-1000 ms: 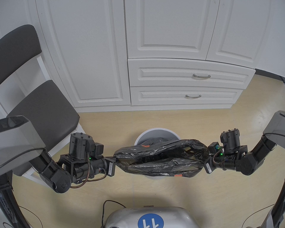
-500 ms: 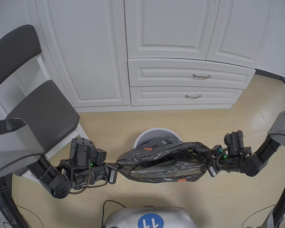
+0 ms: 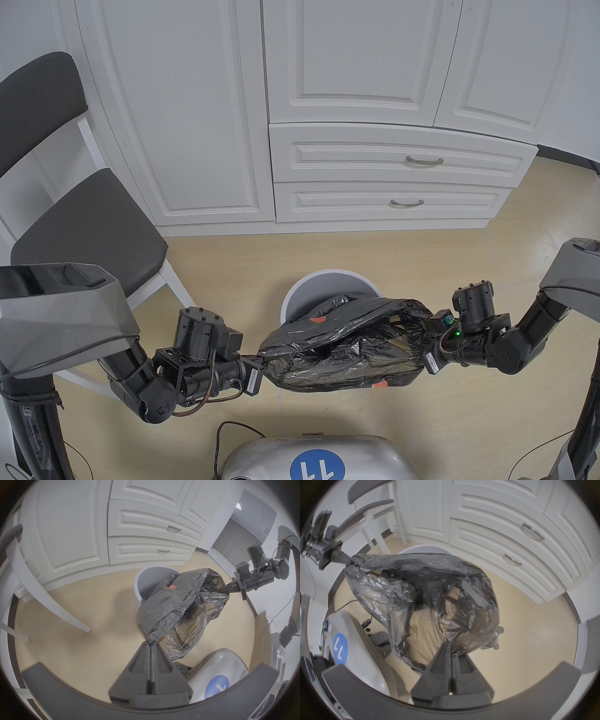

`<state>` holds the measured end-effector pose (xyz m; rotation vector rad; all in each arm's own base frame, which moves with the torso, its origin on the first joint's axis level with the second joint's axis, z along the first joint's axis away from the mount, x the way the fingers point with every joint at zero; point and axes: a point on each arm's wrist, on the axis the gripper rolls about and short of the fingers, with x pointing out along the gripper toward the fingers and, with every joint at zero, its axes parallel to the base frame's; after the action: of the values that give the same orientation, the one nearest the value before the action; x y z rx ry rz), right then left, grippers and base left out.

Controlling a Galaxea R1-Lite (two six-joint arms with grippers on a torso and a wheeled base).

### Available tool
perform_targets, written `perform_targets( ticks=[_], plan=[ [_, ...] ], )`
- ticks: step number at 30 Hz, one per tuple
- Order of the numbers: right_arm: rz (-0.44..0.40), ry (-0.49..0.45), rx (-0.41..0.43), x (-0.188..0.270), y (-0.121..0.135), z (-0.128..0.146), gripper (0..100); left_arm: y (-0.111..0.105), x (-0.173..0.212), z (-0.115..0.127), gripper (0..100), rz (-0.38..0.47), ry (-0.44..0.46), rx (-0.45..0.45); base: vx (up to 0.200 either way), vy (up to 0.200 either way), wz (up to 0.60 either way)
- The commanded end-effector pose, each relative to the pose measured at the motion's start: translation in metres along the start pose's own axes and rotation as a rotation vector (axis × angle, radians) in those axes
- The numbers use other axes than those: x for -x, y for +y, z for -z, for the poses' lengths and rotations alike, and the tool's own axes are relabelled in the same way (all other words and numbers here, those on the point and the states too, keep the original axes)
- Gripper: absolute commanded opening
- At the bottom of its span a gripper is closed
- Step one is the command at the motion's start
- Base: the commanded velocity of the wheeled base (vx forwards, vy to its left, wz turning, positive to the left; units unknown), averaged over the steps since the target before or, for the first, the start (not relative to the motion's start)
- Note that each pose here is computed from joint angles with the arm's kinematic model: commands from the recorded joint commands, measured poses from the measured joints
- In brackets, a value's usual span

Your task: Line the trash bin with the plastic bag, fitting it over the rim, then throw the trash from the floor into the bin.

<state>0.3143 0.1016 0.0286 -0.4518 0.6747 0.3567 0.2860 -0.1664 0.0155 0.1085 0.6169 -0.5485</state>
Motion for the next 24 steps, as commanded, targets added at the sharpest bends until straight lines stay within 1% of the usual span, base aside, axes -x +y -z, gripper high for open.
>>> perform_targets(
  ticks=[1, 3, 8, 10, 14, 24],
  plan=[
    [0.02, 0.008, -0.038, -0.013, 0.001, -0.002, 0, 0.017, -0.012, 0.005, 0, -0.041, 0.014, 0.029, 0.0, 0.0, 0.0],
    [0.021, 0.007, -0.038, -0.01, 0.001, -0.002, 0, 0.023, -0.01, 0.005, 0, -0.053, 0.011, 0.033, 0.0, 0.0, 0.0],
    [0.021, 0.002, -0.034, -0.005, 0.001, -0.002, 0, 0.022, -0.007, 0.003, 0, -0.05, 0.001, 0.028, 0.0, 0.0, 0.0],
    [0.024, -0.007, -0.035, -0.001, 0.001, -0.004, 0, 0.022, -0.007, 0.001, 0, -0.051, -0.025, 0.028, 0.0, 0.0, 0.0],
    [0.024, -0.005, -0.035, -0.003, 0.001, -0.004, 0, 0.028, -0.007, 0.001, 0, -0.06, -0.035, 0.036, 0.0, 0.0, 0.0],
    [0.027, -0.004, -0.034, -0.001, 0.0, -0.003, 0, 0.026, -0.007, 0.001, 0, -0.06, -0.044, 0.033, 0.0, 0.0, 0.0]
  ],
)
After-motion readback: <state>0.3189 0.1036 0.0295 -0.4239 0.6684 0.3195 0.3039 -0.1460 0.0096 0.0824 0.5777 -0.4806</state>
